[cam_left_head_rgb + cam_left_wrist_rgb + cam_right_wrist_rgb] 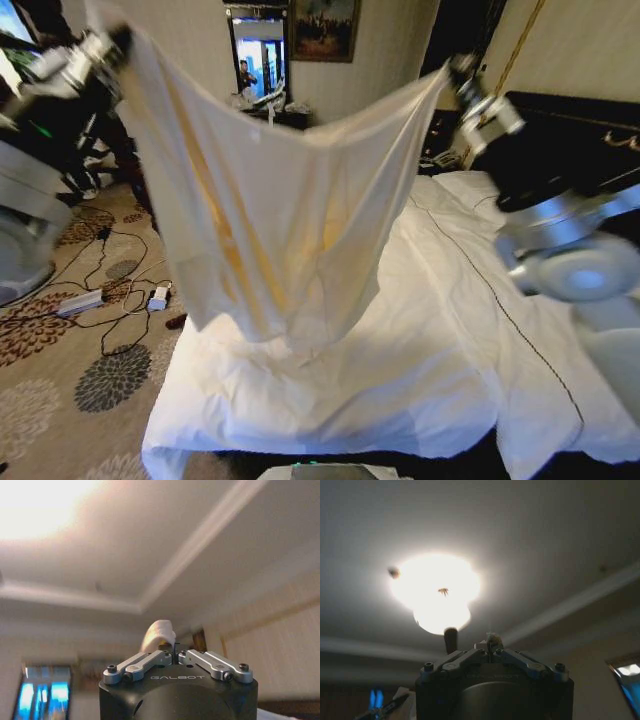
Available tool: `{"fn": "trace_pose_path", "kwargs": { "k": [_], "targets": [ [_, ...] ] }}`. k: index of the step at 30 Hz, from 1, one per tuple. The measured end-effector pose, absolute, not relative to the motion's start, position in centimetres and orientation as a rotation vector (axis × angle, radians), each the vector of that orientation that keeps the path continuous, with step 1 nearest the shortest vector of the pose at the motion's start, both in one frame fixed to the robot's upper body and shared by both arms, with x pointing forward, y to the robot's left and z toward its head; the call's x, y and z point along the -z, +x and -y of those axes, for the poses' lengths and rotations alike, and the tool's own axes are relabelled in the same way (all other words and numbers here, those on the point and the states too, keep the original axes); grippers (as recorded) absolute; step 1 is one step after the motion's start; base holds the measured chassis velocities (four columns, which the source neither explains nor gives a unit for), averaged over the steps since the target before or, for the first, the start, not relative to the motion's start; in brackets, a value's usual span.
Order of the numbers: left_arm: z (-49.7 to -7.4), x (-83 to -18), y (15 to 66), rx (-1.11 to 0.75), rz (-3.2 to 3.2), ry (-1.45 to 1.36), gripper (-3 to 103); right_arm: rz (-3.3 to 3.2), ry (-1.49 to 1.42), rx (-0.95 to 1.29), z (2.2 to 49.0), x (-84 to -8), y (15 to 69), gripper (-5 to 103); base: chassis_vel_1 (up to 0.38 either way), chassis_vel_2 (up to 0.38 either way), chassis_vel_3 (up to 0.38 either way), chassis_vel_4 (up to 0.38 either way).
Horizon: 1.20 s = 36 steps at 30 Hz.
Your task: Pick up the clothes from the bed and hang them on the clothes hanger.
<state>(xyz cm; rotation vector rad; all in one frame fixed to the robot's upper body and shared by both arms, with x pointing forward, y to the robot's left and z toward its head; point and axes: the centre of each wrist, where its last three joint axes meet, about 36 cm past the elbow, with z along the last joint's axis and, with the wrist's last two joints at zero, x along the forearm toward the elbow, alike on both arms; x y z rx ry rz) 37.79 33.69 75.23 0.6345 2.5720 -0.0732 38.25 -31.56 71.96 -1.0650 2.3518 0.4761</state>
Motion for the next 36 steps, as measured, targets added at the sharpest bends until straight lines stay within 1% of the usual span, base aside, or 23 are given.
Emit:
{"fn": "trace_pose_path", "kwargs": {
  "k": [2,3,5,9,17,22,23,24,25,26,27,31,33,36],
  "targets": [
    [-32.3,-70.3,38.8,0.084,-2.671,0.637,0,-2.517,-1.021,-0.423,31.1,-68.2,38.1,0,0.0,0.0,0.0,0.0],
    [-32.3,-70.3,38.8,0.084,-2.671,0.637,0,-2.517,-1.021,-0.423,31.1,-68.2,38.1,0,0.0,0.0,0.0,0.0],
    [-31.8,-67.5,39.4,0.08,-2.727,0.627,0,-2.616,-0.997,-0.407,30.6,-65.7,38.0,0,0.0,0.0,0.0,0.0],
    [-32.0,-65.5,40.2,0.092,-2.781,0.603,0,-2.66,-0.985,-0.427,30.3,-64.3,37.9,0,0.0,0.0,0.0,0.0],
    [-32.1,-64.7,40.5,0.11,-2.807,0.586,0,-2.659,-0.977,-0.446,30.3,-64.3,37.7,0,0.0,0.0,0.0,0.0],
    [-32.2,-63.0,40.8,0.15,-2.887,0.541,0,-2.704,-0.964,-0.432,30.3,-63.9,37.1,0,0.0,0.0,0.0,0.0],
    [-32.2,-61.6,40.9,0.172,-2.968,0.513,-2,-2.737,-0.946,-0.425,30.2,-63.6,37.0,0,0.0,0.0,0.0,0.0],
    [-32.0,-60.2,40.8,0.184,-3.075,0.488,7,-2.766,-0.933,-0.427,30.0,-63.2,37.0,0,0.0,0.0,0.0,0.0],
    [-31.9,-59.6,40.7,0.185,-3.132,0.483,7,-2.772,-0.931,-0.431,29.9,-63.2,36.9,0,0.0,0.0,0.0,0.0],
    [-31.7,-58.9,40.3,0.18,-3.217,0.496,13,-2.77,-0.932,-0.445,29.9,-63.3,37.0,0,0.0,0.0,0.0,0.0],
    [-31.7,-58.9,40.3,0.18,-3.217,0.496,13,-2.77,-0.932,-0.445,29.9,-63.3,37.0,0,0.0,0.0,0.0,0.0],
    [-31.0,-58.5,38.2,0.039,-3.52,0.621,34,-2.729,-0.909,-0.503,30.0,-64.7,37.6,0,0.0,0.0,0.0,0.0],
    [-31.0,-58.7,37.8,0.04,-3.55,0.659,34,-2.726,-0.899,-0.508,30.1,-64.9,37.7,0,0.0,0.0,0.0,0.0],
    [-31.3,-59.6,37.3,0.069,-3.573,0.722,51,-2.719,-0.874,-0.516,30.4,-65.1,37.9,0,0.0,0.0,0.0,0.0]
  ]
}}
